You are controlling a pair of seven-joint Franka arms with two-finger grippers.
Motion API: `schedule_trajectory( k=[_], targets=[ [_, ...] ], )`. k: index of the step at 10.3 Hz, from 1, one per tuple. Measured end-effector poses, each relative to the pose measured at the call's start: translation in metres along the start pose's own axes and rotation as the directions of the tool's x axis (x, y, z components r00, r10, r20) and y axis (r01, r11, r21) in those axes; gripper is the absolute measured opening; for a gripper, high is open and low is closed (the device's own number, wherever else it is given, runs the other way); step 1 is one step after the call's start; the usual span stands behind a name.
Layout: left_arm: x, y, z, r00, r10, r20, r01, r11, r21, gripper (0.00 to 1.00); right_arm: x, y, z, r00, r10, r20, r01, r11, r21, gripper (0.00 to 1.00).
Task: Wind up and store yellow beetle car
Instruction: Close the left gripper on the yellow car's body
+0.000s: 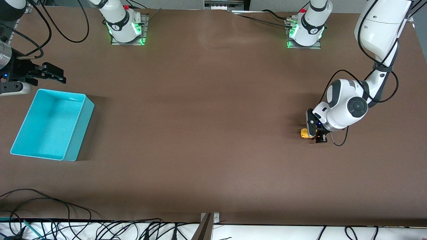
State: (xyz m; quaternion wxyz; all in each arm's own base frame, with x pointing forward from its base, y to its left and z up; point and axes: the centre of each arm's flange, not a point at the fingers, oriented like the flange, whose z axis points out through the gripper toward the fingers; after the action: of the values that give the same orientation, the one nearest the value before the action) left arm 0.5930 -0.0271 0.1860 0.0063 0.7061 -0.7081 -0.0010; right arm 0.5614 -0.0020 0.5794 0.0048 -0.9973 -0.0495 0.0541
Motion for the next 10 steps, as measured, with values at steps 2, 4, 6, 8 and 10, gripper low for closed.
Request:
schedule_trajectory(
  k=[2, 4, 6, 8, 10],
  targets=[
    [0.001, 0.0, 0.0, 1.0, 0.004, 0.0, -0.004, 1.0, 0.002, 0.45, 0.0, 0.0, 0.0, 1.0, 0.0, 0.0, 0.0, 1.0, 0.0, 1.0],
    [0.0, 0.0, 0.0, 1.0, 0.004, 0.0, -0.004, 1.0, 0.002, 0.45, 0.0, 0.0, 0.0, 1.0, 0.0, 0.0, 0.0, 1.0, 0.0, 1.0],
    [0.0, 0.0, 0.0, 0.999, 0.045, 0.001, -0.045, 0.999, 0.002, 0.45, 0.0, 0.0, 0.0, 1.0, 0.0, 0.0, 0.0, 1.0, 0.0, 1.0],
    [-0.008, -0.001, 0.0, 0.997, 0.078, 0.002, -0.078, 0.997, 0.002, 0.45, 0.0, 0.0, 0.0, 1.0, 0.0, 0.0, 0.0, 1.0, 0.0, 1.0],
    [-0.031, -0.002, 0.0, 0.998, 0.058, 0.002, -0.058, 0.998, 0.004, 0.45, 0.0, 0.0, 0.0, 1.0, 0.0, 0.0, 0.0, 1.0, 0.0, 1.0]
  ],
)
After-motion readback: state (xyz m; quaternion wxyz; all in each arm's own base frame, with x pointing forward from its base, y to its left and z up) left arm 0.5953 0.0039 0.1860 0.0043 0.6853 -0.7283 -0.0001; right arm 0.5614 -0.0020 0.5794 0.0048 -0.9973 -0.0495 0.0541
